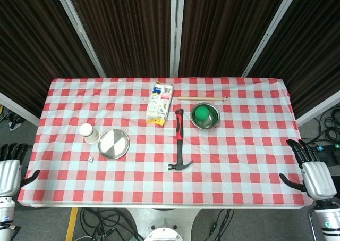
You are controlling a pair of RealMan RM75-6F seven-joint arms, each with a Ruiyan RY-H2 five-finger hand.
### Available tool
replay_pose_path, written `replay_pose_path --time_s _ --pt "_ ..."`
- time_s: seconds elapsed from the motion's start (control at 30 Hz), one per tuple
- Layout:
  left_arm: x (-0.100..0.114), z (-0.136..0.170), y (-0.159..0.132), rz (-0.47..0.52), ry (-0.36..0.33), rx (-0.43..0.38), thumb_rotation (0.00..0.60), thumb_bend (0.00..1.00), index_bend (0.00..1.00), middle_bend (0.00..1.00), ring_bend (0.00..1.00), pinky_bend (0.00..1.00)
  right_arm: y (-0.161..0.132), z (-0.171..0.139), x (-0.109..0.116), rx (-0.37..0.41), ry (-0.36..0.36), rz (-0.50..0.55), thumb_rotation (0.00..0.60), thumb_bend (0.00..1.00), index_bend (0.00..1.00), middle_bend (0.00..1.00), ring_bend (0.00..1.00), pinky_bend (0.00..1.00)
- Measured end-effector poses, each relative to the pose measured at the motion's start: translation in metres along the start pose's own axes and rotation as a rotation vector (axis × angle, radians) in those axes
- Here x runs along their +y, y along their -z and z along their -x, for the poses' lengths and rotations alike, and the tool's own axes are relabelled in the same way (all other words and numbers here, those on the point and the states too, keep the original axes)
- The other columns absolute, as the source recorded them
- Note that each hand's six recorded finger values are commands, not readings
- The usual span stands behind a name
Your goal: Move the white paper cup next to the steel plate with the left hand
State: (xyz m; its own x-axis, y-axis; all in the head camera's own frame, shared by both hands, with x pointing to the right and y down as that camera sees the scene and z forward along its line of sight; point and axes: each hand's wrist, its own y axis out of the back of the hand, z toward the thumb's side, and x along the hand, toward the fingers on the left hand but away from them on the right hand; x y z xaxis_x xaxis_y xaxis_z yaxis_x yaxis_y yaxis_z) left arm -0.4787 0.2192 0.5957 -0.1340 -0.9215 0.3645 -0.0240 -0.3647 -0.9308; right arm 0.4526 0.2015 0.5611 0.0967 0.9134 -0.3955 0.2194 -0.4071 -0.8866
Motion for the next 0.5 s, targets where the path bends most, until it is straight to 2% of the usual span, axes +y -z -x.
replay_pose_path --time_s 0.3,0.5 --pt "0.003 -0.001 -0.006 0.013 -0.012 -0.015 0.600 0.17 0.24 0.21 0.12 0.10 0.003 -0.006 0.006 -0.007 0.027 -0.001 0.600 0.12 0.06 0.11 0.00 0.11" --pt "0.005 -0.013 -0.025 0.077 -0.001 -0.087 0.600 0.17 0.24 0.21 0.12 0.11 0.006 -0.007 0.016 -0.002 0.062 -0.008 0.600 0.12 0.07 0.13 0.00 0.11"
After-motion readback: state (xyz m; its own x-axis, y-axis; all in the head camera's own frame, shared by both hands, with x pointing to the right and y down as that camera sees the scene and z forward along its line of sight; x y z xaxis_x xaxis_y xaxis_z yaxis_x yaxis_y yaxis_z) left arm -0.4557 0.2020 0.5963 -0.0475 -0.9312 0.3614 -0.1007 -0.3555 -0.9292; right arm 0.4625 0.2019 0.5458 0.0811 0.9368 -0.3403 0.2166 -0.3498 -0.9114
